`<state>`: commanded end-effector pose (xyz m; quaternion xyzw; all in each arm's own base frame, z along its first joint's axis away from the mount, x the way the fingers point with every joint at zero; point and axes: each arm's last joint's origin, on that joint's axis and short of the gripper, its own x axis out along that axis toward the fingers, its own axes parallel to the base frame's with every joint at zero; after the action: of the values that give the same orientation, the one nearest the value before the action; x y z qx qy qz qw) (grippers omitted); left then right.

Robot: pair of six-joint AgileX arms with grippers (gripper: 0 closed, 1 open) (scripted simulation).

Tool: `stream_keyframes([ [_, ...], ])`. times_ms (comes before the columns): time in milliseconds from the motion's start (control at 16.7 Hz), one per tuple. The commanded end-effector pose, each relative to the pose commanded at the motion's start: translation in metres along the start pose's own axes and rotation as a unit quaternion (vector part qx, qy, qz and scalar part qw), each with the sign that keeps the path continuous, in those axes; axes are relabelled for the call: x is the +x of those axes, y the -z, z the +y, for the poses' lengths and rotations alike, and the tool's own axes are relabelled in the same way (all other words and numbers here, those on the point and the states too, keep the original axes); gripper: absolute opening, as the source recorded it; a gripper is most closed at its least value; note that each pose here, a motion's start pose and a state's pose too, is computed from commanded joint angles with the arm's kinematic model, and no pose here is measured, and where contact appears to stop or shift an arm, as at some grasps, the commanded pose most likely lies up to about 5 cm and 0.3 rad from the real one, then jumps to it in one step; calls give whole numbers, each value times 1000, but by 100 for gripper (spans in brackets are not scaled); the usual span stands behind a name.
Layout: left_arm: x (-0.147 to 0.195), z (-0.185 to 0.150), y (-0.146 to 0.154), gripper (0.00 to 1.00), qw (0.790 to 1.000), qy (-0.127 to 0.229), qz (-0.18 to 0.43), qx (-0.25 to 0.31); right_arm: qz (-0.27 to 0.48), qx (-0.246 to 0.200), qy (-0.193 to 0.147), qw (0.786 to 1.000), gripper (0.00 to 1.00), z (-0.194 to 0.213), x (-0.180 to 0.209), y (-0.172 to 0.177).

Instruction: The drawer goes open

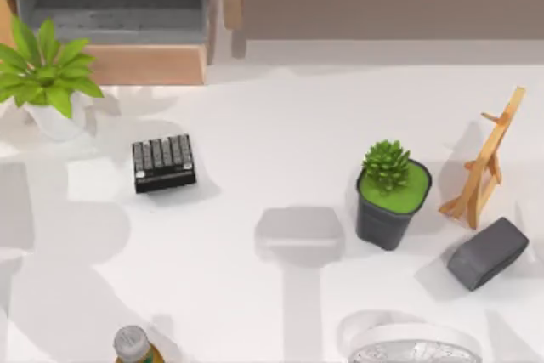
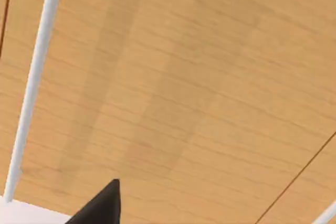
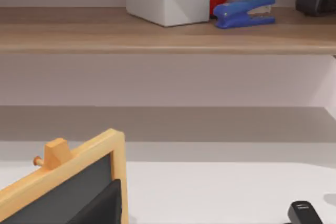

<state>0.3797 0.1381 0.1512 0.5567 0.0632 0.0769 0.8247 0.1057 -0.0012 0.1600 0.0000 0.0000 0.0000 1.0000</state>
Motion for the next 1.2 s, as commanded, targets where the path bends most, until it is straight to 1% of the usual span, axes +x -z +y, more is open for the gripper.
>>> stream_keyframes([
  [120,11,-7,29,100,997,2,-19,79,0,0,0,1000,100,0,0,0],
  [240,21,-17,43,100,990,4,-48,136,0,0,0,1000,100,0,0,0],
  [420,31,-35,48,100,979,10,-92,182,0,0,0,1000,100,0,0,0],
  [540,35,-41,46,100,976,11,-108,189,0,0,0,1000,100,0,0,0],
  [840,35,-41,46,100,976,12,-107,189,0,0,0,1000,100,0,0,0],
  [1200,58,-43,41,100,976,12,-109,190,0,0,0,1000,100,0,0,0],
])
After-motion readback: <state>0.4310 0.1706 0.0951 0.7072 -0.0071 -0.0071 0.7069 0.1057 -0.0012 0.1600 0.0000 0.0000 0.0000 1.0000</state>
